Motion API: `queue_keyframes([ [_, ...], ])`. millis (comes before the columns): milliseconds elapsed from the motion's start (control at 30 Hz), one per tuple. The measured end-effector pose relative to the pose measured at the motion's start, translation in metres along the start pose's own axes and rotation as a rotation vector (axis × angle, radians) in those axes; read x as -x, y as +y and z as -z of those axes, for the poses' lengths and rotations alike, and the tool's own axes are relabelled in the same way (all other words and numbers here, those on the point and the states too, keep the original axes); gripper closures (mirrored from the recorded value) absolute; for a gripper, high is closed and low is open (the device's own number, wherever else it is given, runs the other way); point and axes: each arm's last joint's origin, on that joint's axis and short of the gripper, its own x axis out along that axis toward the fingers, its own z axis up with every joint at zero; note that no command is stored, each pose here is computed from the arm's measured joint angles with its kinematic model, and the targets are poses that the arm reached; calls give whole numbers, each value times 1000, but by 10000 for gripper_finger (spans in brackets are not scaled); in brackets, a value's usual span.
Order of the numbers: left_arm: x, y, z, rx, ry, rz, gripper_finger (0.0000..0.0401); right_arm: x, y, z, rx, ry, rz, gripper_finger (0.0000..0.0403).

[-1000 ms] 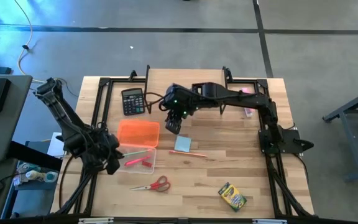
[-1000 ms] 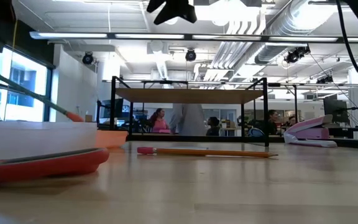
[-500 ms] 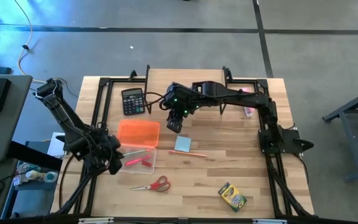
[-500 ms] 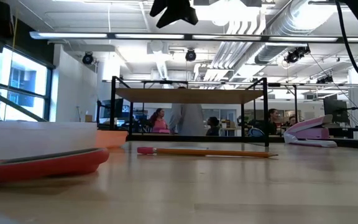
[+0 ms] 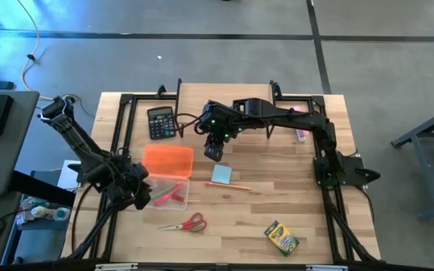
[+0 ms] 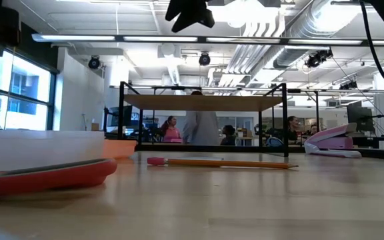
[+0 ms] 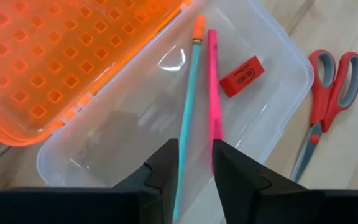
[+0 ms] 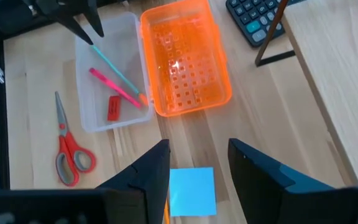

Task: Pack school essentials
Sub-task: Put the orange pencil into the supply box

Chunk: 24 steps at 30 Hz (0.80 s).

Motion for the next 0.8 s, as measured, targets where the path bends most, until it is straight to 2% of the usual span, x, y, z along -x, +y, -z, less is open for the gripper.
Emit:
queue_keyframes([
  [233, 0, 0, -2, -3, 30, -2, 283, 0, 1, 5, 2, 45, 8, 249],
  [400, 8, -6, -7, -51, -22, 30, 282, -1, 8, 13, 27, 106, 10, 249],
  [800, 25, -16, -18, -154, -118, 87, 282, -47, 28, 49, 38, 293, 6, 249],
])
